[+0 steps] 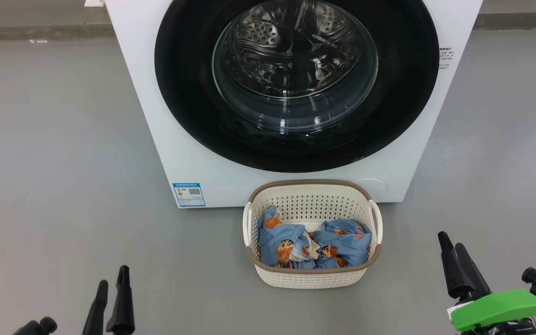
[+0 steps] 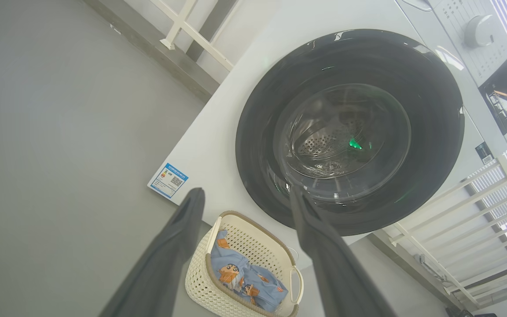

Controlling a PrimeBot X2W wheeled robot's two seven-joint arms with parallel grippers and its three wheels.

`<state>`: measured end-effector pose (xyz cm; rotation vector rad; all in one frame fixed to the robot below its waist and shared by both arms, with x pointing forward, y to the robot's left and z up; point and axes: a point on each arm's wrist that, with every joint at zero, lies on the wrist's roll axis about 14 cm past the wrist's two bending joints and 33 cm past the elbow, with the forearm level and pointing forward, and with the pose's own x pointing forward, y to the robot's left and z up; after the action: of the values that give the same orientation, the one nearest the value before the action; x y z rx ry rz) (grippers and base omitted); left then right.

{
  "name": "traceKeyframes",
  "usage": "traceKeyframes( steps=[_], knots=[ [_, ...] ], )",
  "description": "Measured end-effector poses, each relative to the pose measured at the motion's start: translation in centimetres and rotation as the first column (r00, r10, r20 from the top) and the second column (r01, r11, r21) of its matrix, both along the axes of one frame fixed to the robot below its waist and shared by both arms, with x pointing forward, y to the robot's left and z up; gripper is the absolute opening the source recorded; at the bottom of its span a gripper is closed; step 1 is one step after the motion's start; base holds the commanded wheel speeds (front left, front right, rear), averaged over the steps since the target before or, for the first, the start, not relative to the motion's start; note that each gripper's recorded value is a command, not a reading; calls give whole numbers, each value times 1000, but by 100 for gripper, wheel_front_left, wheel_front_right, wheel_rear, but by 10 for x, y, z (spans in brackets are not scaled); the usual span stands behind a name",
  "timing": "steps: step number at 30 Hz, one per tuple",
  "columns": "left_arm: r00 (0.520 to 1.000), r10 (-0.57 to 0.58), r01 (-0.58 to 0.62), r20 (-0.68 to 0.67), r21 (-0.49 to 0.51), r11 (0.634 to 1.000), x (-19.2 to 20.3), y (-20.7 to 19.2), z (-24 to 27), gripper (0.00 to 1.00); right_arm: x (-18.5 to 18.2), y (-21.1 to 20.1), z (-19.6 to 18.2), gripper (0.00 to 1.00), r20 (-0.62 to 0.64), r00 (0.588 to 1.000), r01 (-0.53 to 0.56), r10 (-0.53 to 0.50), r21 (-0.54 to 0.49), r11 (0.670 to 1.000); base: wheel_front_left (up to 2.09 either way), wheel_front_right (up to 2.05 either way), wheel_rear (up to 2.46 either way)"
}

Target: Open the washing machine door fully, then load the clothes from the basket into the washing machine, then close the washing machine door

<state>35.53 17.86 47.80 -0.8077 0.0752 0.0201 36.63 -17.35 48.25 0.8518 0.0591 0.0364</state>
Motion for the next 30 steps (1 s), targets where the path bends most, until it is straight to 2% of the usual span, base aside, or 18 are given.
traceKeyframes(
  steps=[14, 30],
  knots=[
    [998, -37, 29, 50, 152, 988, 0, -6, 10, 100, 1, 1, 8, 100, 48, 999, -8, 15, -146, 989, 0, 0, 0],
    [994, -79, 47, 82, 335, 941, -4, -8, 13, 100, 2, 5, 14, 100, 87, 995, -23, 51, -307, 952, 0, 0, 0]
  ],
)
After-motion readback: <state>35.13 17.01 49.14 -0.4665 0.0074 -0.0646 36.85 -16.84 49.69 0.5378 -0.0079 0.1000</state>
